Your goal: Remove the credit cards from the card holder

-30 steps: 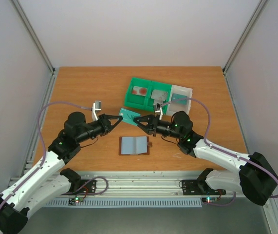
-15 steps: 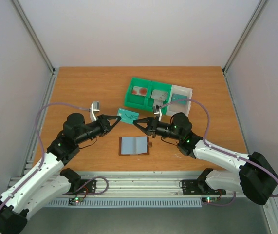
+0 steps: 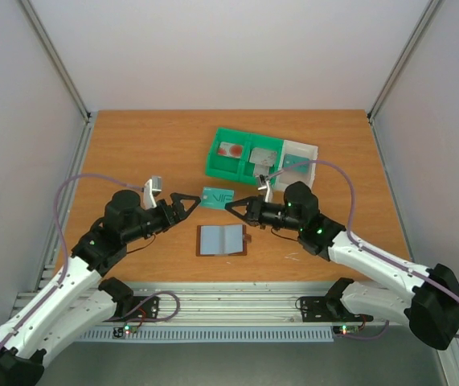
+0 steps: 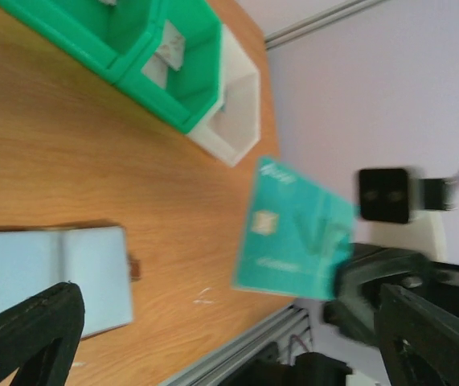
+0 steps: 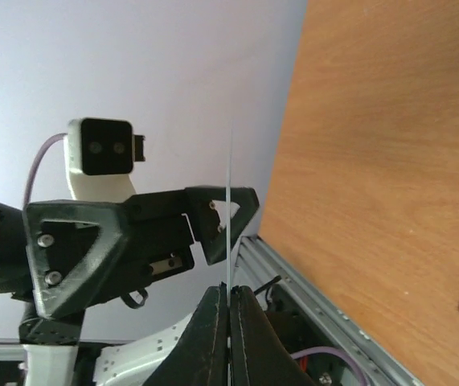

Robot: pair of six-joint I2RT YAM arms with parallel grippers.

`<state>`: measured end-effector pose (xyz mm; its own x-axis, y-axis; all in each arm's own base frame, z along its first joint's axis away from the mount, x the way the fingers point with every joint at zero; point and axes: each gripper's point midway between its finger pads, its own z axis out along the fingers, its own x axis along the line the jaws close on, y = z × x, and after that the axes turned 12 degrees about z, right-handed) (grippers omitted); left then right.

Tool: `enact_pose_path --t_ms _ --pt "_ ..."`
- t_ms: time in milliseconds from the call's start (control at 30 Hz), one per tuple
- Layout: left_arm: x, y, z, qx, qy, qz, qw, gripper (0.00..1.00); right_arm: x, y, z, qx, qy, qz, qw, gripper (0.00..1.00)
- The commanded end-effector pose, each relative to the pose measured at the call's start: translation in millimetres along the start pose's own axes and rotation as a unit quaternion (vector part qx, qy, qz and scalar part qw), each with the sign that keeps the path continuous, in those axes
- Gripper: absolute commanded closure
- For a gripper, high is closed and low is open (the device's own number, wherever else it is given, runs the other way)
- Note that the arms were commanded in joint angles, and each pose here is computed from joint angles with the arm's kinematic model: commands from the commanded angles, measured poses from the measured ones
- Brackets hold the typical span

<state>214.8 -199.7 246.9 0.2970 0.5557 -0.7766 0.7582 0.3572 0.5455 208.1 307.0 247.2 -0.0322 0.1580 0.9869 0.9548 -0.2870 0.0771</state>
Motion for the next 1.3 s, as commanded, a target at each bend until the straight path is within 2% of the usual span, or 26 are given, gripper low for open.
enact_pose_path --t_ms 0,233,333,667,967,1200,1267 --pt "14.5 -3.9 -8.1 0.017 0.056 0.043 0.997 0.01 0.2 11.4 -16.7 -0.017 -0.077 -0.072 0.994 0.99" --pt "43.2 -16.3 -3.5 0.071 0.132 0.069 0.986 0.01 8.4 41.9 -41.1 -0.045 -0.176 -0.148 0.972 0.99" --pt "54.3 -22.3 -0.4 0.088 0.150 0.077 0.982 0.01 -1.9 62.2 -56.4 -0.061 -0.231 -0.153 0.959 0.99" --pt "74.3 -46.6 9.7 0.162 0.167 0.100 0.967 0.01 -33.1 132.0 -107.9 -0.106 -0.304 -0.098 0.942 0.99" --pt "82.7 -60.5 19.3 0.209 0.166 0.104 0.958 0.01 -65.0 193.0 -155.6 -0.187 -0.413 -0.076 0.888 0.99" --pt "87.2 -66.4 26.0 0.228 0.165 0.102 0.954 0.01 -83.1 232.2 -159.7 -0.184 -0.421 -0.043 0.887 0.99" --pt "88.4 -68.9 28.5 0.233 0.161 0.100 0.954 0.01 -94.3 242.7 -155.9 -0.164 -0.405 -0.021 0.899 0.99"
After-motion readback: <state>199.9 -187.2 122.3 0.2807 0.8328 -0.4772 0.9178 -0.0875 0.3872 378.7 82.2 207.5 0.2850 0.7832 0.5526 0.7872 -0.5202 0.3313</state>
